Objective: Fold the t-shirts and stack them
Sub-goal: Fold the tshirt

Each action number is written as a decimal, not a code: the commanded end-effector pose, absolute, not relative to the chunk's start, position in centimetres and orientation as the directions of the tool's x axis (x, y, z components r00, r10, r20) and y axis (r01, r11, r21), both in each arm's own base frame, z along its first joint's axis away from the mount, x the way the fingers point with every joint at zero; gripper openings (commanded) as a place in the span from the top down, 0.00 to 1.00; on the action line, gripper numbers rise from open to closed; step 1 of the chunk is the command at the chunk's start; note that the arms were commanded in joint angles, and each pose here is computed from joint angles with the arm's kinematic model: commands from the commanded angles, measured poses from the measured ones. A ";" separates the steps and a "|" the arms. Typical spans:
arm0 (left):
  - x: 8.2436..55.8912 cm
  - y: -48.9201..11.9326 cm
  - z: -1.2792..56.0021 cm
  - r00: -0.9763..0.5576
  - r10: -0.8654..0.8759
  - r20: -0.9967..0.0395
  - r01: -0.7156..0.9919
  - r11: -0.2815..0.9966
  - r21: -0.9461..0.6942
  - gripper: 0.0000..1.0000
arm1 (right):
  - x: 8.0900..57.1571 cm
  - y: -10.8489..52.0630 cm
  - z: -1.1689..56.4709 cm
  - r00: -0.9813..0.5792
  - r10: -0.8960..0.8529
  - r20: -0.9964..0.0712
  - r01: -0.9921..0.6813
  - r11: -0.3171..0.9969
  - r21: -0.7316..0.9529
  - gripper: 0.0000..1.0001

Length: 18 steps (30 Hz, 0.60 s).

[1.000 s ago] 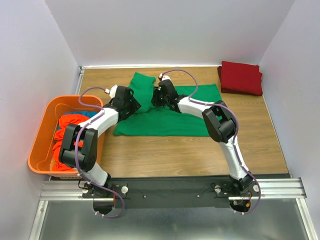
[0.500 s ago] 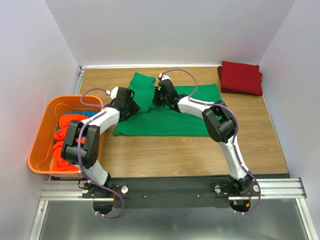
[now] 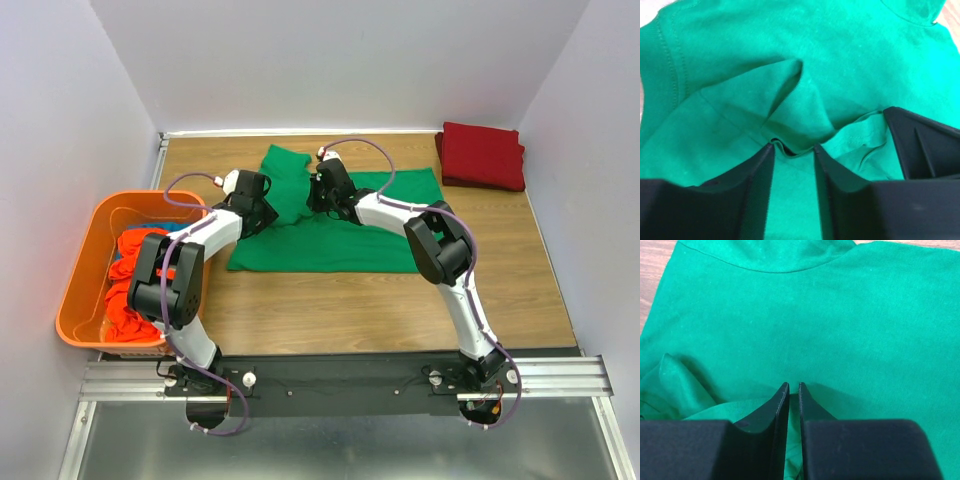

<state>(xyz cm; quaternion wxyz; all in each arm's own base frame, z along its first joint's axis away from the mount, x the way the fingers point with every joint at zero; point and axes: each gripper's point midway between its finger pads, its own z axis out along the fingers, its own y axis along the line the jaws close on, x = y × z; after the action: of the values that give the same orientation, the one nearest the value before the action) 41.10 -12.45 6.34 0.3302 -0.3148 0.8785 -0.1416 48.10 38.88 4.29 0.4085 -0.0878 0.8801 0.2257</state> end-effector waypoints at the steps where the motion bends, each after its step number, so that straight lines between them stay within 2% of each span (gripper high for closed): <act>1: 42.5 -12.4 7.4 -0.553 -0.647 -0.525 -0.450 0.762 -0.466 0.63 | 48.0 38.3 3.7 -0.656 0.014 -0.755 -0.329 0.895 0.303 0.81; 2: 42.6 -12.4 7.5 -0.552 -0.645 -0.528 -0.448 0.764 -0.464 0.65 | 48.1 38.1 3.9 -0.651 0.016 -0.759 -0.326 0.897 0.298 0.84; 6: 43.1 -12.5 8.2 -0.548 -0.639 -0.540 -0.435 0.769 -0.469 0.79 | 48.1 37.9 4.2 -0.645 0.018 -0.764 -0.322 0.900 0.294 0.85; 8: 43.1 -12.5 8.1 -0.549 -0.638 -0.540 -0.435 0.770 -0.467 0.81 | 48.1 37.9 4.4 -0.642 0.019 -0.767 -0.321 0.901 0.291 0.85; 12: 43.1 -12.6 8.0 -0.552 -0.637 -0.539 -0.431 0.771 -0.469 0.84 | 48.2 37.9 4.6 -0.638 0.020 -0.770 -0.322 0.901 0.290 0.66; 13: 43.1 -12.6 8.0 -0.552 -0.637 -0.538 -0.431 0.771 -0.470 0.88 | 48.2 37.9 4.7 -0.638 0.020 -0.769 -0.323 0.901 0.291 0.65; 16: 43.1 -12.7 8.1 -0.555 -0.635 -0.538 -0.425 0.772 -0.472 0.94 | 48.2 38.2 4.5 -0.643 0.020 -0.766 -0.329 0.896 0.300 0.64; 18: 43.3 -12.7 8.3 -0.553 -0.633 -0.542 -0.422 0.773 -0.473 0.94 | 48.1 38.3 4.3 -0.648 0.022 -0.761 -0.330 0.893 0.306 0.65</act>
<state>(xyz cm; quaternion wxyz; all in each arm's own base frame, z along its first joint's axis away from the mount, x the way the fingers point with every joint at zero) 42.27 -12.70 7.46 0.3454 -0.3075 0.8743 -0.1476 48.00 38.46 3.81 0.4066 -0.0886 0.8835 0.2152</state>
